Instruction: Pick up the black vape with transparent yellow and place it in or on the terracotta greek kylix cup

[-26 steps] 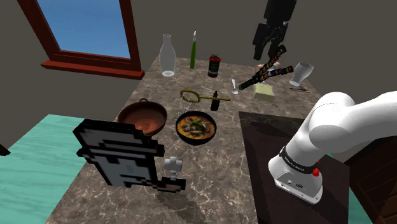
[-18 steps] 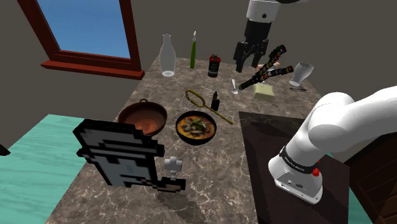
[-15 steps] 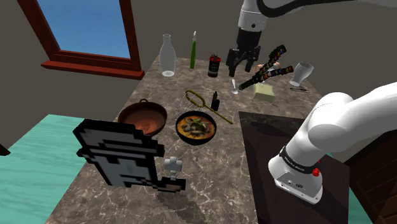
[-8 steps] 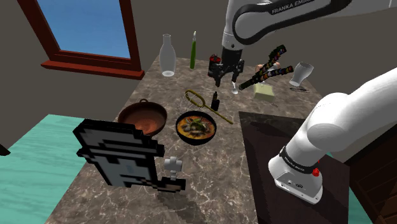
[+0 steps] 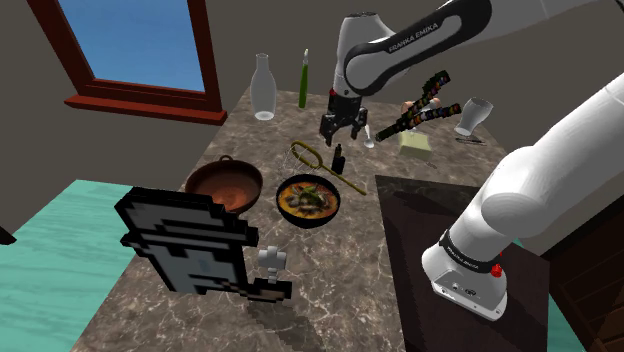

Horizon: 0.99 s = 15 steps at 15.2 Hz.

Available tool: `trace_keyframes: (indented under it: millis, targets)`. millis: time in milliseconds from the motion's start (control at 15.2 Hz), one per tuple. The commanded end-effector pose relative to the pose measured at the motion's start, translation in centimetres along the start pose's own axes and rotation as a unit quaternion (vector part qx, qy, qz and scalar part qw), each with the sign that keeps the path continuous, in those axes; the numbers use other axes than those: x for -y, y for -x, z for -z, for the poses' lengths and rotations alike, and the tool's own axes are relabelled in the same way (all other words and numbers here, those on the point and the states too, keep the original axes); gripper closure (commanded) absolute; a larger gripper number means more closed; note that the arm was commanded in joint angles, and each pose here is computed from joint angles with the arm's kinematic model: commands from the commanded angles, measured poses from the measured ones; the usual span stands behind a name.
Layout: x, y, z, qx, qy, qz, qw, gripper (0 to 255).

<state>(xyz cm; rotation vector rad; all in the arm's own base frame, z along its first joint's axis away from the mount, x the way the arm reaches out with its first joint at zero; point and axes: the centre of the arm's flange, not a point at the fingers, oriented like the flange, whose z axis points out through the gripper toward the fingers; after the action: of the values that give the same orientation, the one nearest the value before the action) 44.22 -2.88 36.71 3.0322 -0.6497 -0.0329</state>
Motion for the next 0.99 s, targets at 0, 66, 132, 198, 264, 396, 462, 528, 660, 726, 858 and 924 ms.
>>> trace_keyframes:
  millis: [0,66,132,198,264,396,462,528,660,726,858,924]
  targets:
    - [0.2,0.0,-1.2,-0.001,0.000,-0.001,1.0000,0]
    - [0.2,0.0,-1.7,-0.001,0.000,-0.001,1.0000,0]
    - [0.2,0.0,-2.2,-0.001,0.000,-0.001,1.0000,0]
    - [0.2,0.0,-3.1,-0.001,0.000,-0.001,1.0000,0]
    - [0.2,0.0,-3.1,-0.001,0.000,-0.001,1.0000,0]
    - [0.2,0.0,-3.1,-0.001,0.000,-0.001,1.0000,0]
    - [0.2,0.0,-3.1,-0.001,0.000,-0.001,1.0000,0]
    - [0.2,0.0,-3.1,-0.001,0.000,-0.001,1.0000,0]
    - [0.2,0.0,-3.1,-0.001,0.000,-0.001,1.0000,0]
    - [0.2,0.0,-3.1,-0.001,0.000,-0.001,1.0000,0]
    - [0.2,0.0,-3.1,-0.001,0.000,-0.001,1.0000,255]
    - [0.2,0.0,-3.1,-0.001,0.000,-0.001,1.0000,255]
